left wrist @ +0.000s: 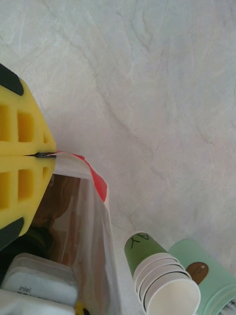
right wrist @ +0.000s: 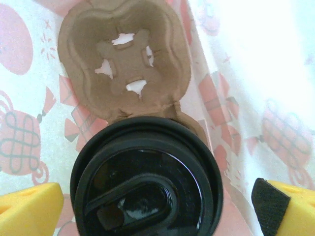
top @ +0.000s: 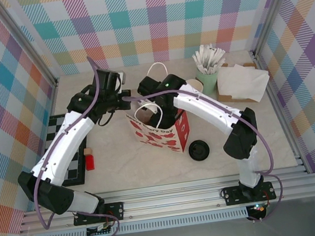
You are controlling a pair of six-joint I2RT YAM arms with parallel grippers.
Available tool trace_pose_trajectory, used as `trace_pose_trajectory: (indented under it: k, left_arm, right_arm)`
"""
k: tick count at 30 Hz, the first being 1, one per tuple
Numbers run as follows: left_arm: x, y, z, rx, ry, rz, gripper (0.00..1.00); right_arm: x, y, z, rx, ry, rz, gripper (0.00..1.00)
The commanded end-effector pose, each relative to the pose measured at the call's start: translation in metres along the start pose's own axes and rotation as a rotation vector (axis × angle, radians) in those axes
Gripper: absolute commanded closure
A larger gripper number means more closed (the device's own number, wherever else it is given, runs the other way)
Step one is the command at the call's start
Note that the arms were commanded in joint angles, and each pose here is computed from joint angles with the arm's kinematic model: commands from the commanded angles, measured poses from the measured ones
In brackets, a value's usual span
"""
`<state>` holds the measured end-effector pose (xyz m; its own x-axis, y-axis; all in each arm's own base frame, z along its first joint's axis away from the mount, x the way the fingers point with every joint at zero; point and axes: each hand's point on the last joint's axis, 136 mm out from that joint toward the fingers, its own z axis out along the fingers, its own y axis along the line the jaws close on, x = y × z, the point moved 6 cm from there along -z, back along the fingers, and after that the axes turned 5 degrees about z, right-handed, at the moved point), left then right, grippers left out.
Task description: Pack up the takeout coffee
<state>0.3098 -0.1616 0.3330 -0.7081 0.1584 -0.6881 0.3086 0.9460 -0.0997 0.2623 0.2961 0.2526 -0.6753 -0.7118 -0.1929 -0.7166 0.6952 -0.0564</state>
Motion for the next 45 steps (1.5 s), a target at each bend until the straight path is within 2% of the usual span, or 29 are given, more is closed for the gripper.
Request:
trace_pose_trajectory:
  k: [1, 15, 45]
  left_arm:
    - [-0.009, -0.005, -0.011, 0.003, -0.032, 0.013, 1.00]
    - [-0.001, -0.003, -0.001, -0.011, -0.003, 0.025, 1.00]
    - [0.007, -0.001, 0.002, -0.006, -0.022, -0.015, 1.00]
  right_arm:
    - [0.012, 0.003, 0.015, 0.007, 0.108, 0.026, 0.00]
    - [0.020, 0.006, 0.014, -0.008, 0.142, 0.016, 0.00]
    - [0.031, 0.002, 0.007, 0.028, 0.142, -0.025, 0.00]
